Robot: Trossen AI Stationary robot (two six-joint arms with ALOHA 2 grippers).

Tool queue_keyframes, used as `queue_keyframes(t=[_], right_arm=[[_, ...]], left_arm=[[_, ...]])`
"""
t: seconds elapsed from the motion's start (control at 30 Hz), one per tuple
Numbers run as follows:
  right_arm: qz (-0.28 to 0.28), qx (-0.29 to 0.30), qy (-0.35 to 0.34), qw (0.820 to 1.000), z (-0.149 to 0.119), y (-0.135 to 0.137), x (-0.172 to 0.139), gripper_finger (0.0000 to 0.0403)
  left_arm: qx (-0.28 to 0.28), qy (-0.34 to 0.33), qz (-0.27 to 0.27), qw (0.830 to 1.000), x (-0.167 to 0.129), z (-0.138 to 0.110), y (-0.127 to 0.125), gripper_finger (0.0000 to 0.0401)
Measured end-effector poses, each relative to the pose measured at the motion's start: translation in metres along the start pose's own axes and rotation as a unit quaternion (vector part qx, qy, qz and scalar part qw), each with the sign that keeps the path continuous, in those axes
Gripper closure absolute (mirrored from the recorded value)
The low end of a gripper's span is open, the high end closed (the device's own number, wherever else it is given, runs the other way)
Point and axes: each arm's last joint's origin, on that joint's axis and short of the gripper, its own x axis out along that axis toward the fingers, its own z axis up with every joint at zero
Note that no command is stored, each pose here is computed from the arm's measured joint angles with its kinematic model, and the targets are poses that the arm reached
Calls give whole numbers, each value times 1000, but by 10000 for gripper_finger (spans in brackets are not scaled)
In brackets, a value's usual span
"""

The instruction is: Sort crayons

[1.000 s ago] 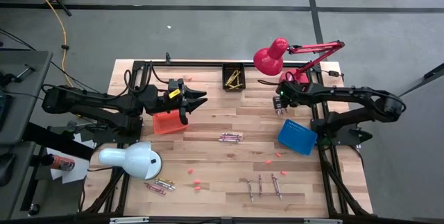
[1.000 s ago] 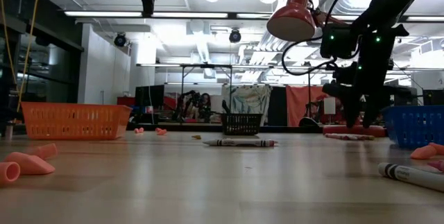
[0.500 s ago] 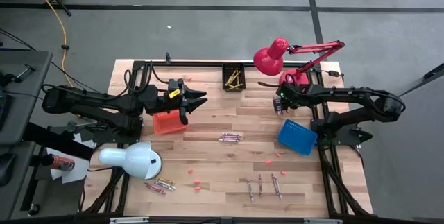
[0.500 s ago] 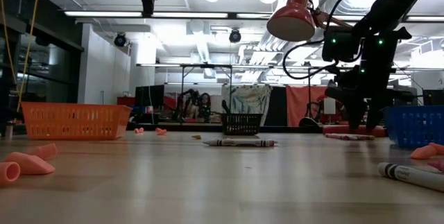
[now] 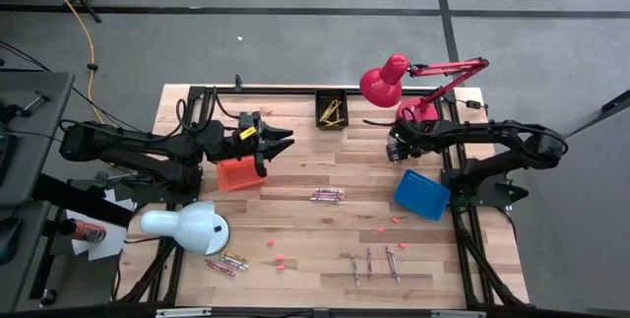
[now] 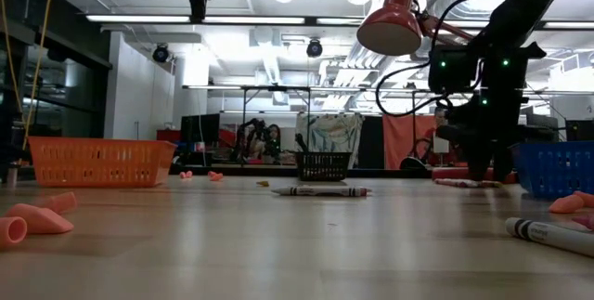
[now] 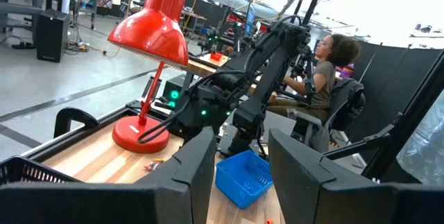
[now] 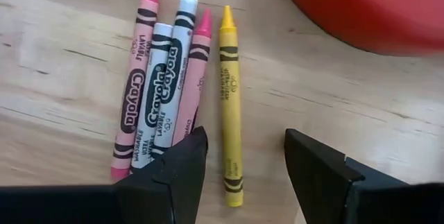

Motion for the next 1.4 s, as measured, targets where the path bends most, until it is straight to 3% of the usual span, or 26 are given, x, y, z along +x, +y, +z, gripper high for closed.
queue_keyframes(t=[0.2,0.3,0.57,0.9,1.07,1.27,1.4], right_arm=[[-10,-6,11,1000,0,1,5,215],[-10,-7,13,1000,-1,1,5,236],[-11,-37,17,999,-1,1,6,388],[-13,-62,23,998,-2,0,4,397],[-11,-90,28,996,0,-4,-16,400],[56,-107,-48,992,9,4,-61,401],[143,-141,-96,975,6,20,-88,402]], left_arm=[[-1,0,0,1000,0,0,0,282],[-1,0,0,1000,0,0,0,282],[0,0,0,1000,0,0,0,282],[-4,0,0,1000,0,0,0,282],[-5,-5,-2,1000,0,2,-1,282],[-4,-21,-7,1000,-4,11,-3,282],[-5,-27,-9,1000,-6,13,-3,282]])
